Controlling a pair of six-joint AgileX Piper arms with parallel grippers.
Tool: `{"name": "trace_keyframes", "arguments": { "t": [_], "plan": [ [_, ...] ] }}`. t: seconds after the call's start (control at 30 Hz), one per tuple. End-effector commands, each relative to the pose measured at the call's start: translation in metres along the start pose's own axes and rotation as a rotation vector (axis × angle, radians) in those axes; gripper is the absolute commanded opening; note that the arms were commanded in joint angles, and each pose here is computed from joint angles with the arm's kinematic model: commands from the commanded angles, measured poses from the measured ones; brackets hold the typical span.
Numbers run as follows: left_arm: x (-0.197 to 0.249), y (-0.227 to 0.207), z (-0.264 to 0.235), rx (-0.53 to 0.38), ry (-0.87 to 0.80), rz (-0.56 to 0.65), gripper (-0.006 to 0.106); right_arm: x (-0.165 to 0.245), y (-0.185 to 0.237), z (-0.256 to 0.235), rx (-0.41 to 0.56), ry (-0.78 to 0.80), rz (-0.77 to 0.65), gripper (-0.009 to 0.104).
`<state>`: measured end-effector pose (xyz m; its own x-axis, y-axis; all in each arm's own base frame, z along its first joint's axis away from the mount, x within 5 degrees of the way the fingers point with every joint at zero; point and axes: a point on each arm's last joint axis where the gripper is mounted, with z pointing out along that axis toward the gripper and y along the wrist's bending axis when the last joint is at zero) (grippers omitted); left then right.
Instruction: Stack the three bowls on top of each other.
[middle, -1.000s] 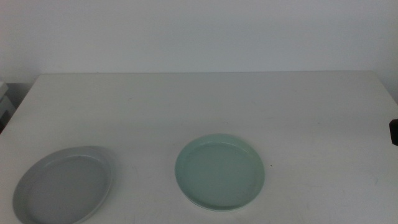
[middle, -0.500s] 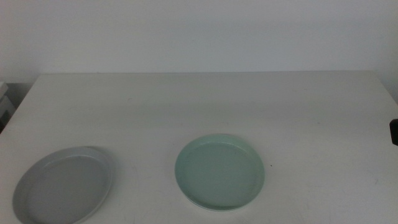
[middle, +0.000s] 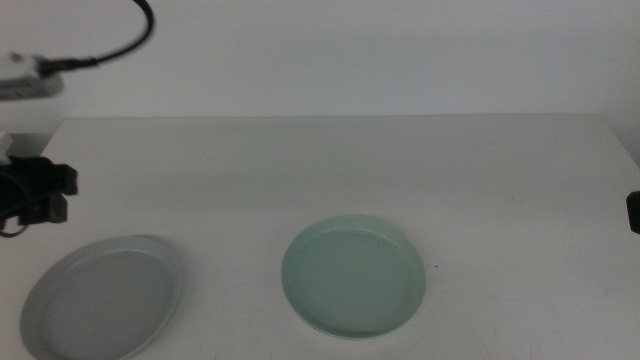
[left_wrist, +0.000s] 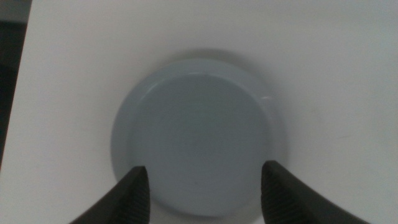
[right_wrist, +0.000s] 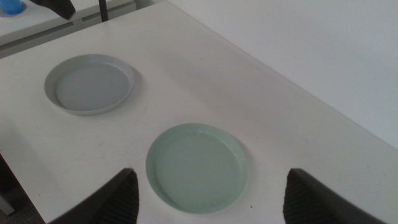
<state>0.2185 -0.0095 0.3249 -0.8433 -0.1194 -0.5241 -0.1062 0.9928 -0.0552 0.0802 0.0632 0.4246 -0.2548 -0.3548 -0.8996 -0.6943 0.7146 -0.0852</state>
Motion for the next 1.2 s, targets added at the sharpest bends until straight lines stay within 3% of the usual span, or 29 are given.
{"name": "trace_keyframes", "arguments": {
  "t": [0.0,0.13,0.3,0.5,0.9,0.97,1.03,1.17],
  "plan": [
    [-0.015,-0.002,0.004,-0.009,-0.057,0.03,0.061,-0.01,-0.002,-0.004,0.022,-0.075,-0.007,0.059],
    [-0.022,0.013,0.027,-0.057,0.007,0.091,0.067,-0.01,-0.002,-0.004,0.022,-0.075,-0.007,0.059],
    [-0.024,0.055,0.049,-0.04,0.09,0.101,0.104,-0.01,-0.002,-0.004,0.03,-0.071,-0.013,0.059],
    [-0.025,0.08,0.081,0.099,0.13,0.113,0.105,-0.009,-0.005,-0.004,0.057,-0.062,-0.034,0.059],
    [-0.012,0.102,0.162,0.124,0.305,0.037,0.105,-0.008,-0.006,-0.004,0.069,-0.054,-0.045,0.059],
    [-0.009,0.103,0.17,0.128,0.328,0.028,0.101,-0.008,-0.006,-0.004,0.069,-0.054,-0.045,0.059],
    [-0.006,0.104,0.176,0.133,0.35,0.021,0.09,-0.008,-0.006,-0.004,0.069,-0.053,-0.045,0.059],
    [-0.001,0.104,0.188,0.155,0.393,-0.006,0.048,-0.008,-0.006,-0.004,0.068,-0.052,-0.045,0.059]
  ]
}}
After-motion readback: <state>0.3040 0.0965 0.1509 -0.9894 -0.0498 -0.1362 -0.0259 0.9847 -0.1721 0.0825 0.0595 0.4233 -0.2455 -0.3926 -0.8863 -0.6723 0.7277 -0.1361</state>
